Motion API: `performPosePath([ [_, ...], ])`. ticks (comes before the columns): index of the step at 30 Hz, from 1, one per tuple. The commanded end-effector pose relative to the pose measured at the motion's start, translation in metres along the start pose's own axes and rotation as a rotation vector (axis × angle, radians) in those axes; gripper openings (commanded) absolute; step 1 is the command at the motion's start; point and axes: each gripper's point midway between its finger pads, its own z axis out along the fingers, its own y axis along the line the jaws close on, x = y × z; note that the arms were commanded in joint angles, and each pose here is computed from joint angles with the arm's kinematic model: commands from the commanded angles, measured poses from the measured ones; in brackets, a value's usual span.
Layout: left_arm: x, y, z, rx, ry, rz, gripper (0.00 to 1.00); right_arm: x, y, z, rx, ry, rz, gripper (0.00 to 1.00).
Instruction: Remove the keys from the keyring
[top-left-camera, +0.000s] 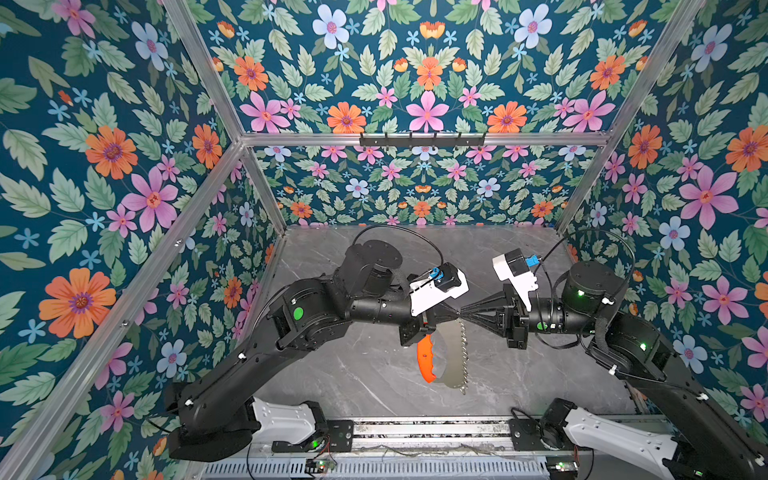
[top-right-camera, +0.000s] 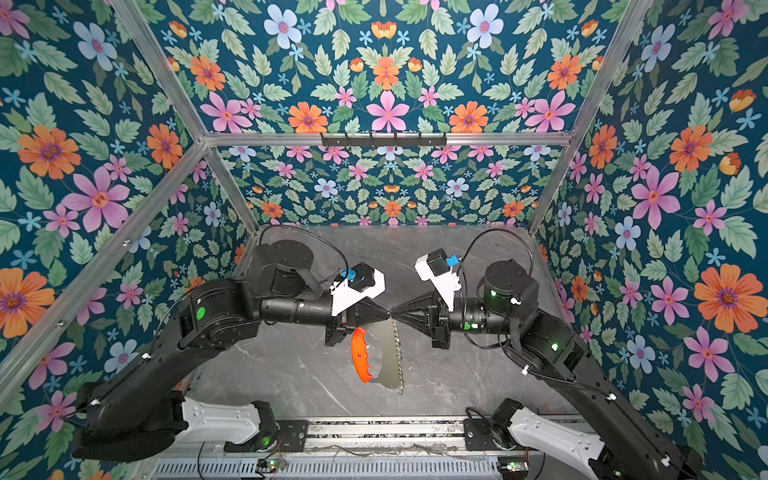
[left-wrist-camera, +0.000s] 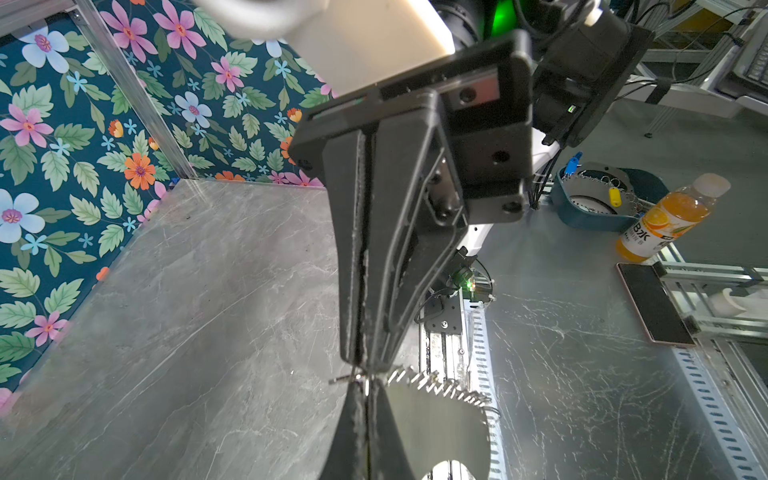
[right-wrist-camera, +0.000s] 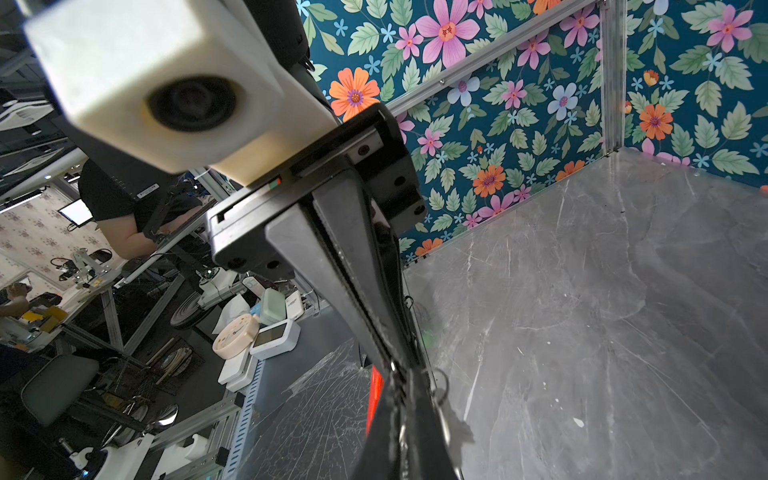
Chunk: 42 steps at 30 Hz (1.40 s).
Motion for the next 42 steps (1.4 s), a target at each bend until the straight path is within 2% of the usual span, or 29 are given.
performPosePath([
  [1,-0.014,0.001,-0.002,-0.006,-0.056,0.018,0.00,-0.003,0.004,0.001,-0.024,-0.008,-0.001,0.12],
  [5,-0.017,0.001,-0.004,-0.009,-0.071,0.023,0.00,-0.003,0.004,0.003,-0.033,-0.007,0.004,0.11],
  [9,-0.016,0.001,-0.003,-0.007,-0.072,0.021,0.00,-0.003,0.002,0.005,-0.034,-0.004,0.008,0.00],
  [23,-0.013,0.005,-0.006,-0.036,-0.060,-0.007,0.00,0.002,0.000,0.008,-0.022,0.064,0.027,0.00],
  [24,-0.014,0.005,-0.007,-0.037,-0.065,-0.003,0.00,0.000,-0.001,0.008,-0.015,0.057,0.025,0.03],
  [25,-0.014,0.004,-0.008,-0.039,-0.072,0.001,0.00,-0.002,0.000,0.007,-0.020,0.046,0.018,0.16],
  [27,-0.016,0.004,-0.010,-0.041,-0.094,0.007,0.00,-0.004,0.002,0.006,-0.022,0.027,0.005,0.33],
  [29,-0.017,0.001,-0.012,-0.036,-0.106,0.014,0.00,-0.004,0.003,0.004,-0.025,0.016,-0.009,0.40],
  [38,-0.019,0.000,-0.011,-0.023,-0.117,0.018,0.00,-0.001,0.005,0.010,-0.064,0.039,-0.006,0.42],
  [42,-0.018,0.000,-0.010,-0.022,-0.115,0.017,0.00,-0.003,0.005,0.009,-0.059,0.036,-0.010,0.34],
])
